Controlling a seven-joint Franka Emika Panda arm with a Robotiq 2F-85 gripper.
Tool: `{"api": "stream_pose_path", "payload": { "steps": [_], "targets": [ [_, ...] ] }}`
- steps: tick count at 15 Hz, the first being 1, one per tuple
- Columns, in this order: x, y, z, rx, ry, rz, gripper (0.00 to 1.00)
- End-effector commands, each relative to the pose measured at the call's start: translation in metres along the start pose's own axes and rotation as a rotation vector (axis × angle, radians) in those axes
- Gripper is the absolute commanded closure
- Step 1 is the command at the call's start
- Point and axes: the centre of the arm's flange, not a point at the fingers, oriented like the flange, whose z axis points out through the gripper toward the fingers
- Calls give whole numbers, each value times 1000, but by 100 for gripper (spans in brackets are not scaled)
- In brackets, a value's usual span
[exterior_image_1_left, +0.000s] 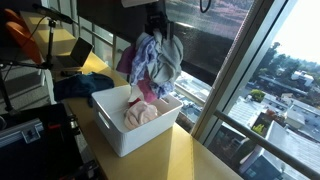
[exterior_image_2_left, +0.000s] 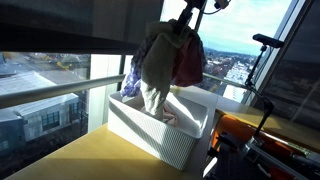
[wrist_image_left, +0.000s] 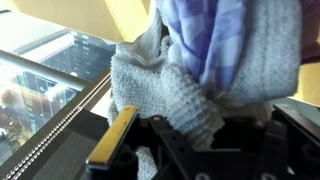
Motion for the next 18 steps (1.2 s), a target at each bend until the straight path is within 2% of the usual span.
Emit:
{"api": "stream_pose_path", "payload": {
  "steps": [1,6,12,13,14,18],
  "targets": [
    [-32,4,41,22,-31,38,100],
    [-54,-7,93,55,-93,55,100],
    [-44,-29,121,85,-97,26,100],
    [-41,-28,121,82,-91,26,75],
    [-38,-27,121,82,-85,25,74],
    [-25,-25,92,70,-37,22,45]
  ]
}}
